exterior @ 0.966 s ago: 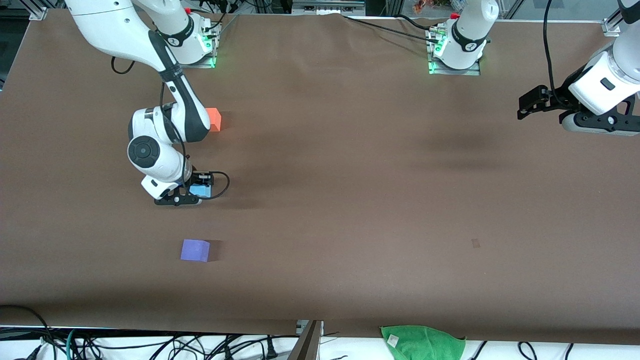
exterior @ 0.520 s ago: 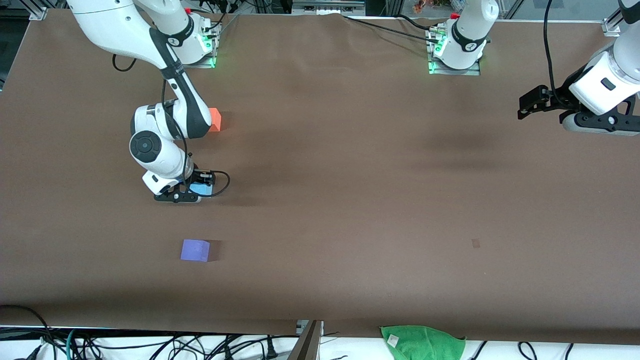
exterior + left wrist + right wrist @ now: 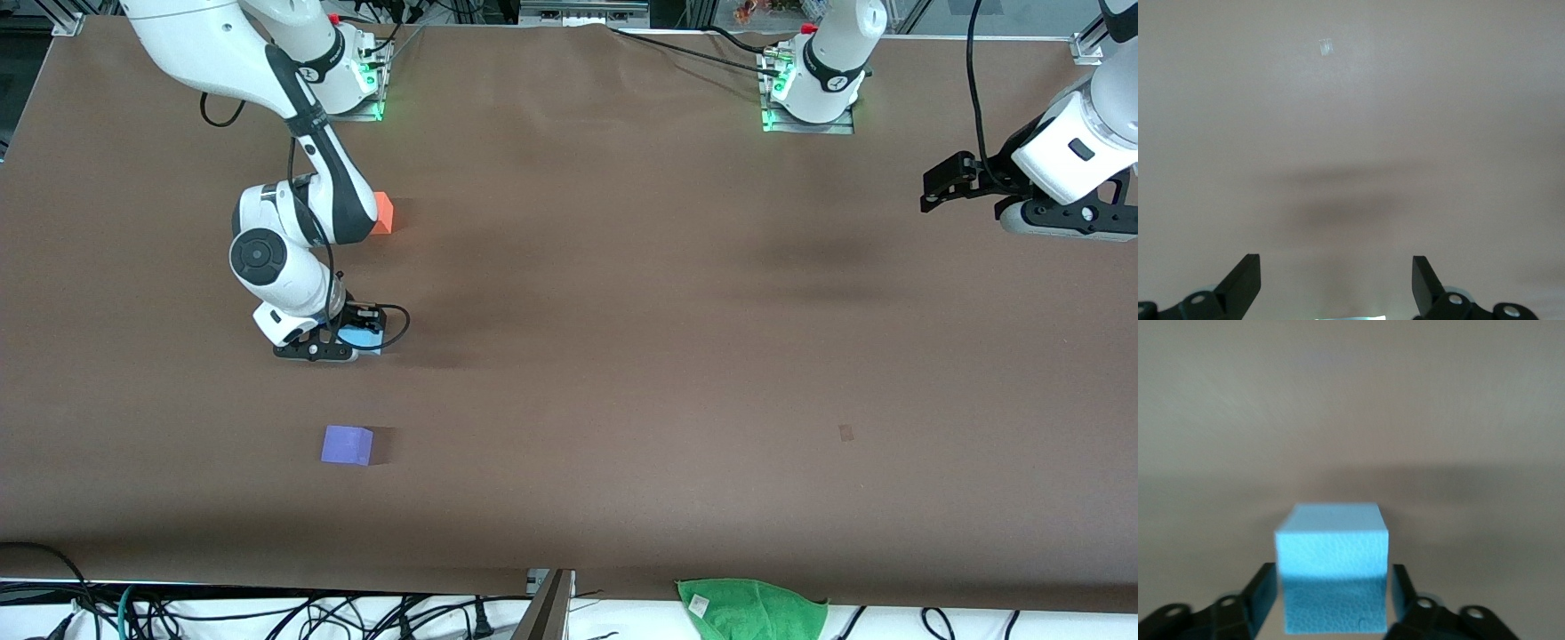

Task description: Place blue block between orange and purple blocks

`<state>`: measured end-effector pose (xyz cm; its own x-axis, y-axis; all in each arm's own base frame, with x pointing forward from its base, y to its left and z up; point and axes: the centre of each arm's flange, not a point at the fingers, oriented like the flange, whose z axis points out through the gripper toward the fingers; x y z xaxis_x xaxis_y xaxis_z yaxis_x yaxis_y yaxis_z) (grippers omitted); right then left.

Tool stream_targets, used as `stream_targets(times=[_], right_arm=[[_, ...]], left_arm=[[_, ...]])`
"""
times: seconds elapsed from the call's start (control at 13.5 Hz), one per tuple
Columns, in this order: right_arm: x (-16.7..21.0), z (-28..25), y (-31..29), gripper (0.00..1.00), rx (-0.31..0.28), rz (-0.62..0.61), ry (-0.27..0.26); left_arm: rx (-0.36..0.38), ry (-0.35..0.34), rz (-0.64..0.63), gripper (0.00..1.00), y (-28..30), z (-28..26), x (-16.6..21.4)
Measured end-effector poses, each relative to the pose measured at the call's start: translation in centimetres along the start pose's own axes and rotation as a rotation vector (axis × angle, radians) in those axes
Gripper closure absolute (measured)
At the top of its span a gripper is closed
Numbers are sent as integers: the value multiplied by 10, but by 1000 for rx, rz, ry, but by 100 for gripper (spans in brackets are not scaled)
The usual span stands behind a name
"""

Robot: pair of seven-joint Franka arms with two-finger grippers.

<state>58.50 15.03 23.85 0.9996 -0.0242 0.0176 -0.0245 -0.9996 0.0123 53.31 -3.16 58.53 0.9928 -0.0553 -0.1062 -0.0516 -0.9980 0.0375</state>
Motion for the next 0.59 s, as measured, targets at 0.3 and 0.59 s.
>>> stream_targets(times=[0.3,0.59], right_arm=[[31,-93,-6,0,22,4,50],[54,-190,9,0,2,34,-7]], left_arm=[[0,0,0,0,0,0,0],[0,0,0,0,0,0,0]])
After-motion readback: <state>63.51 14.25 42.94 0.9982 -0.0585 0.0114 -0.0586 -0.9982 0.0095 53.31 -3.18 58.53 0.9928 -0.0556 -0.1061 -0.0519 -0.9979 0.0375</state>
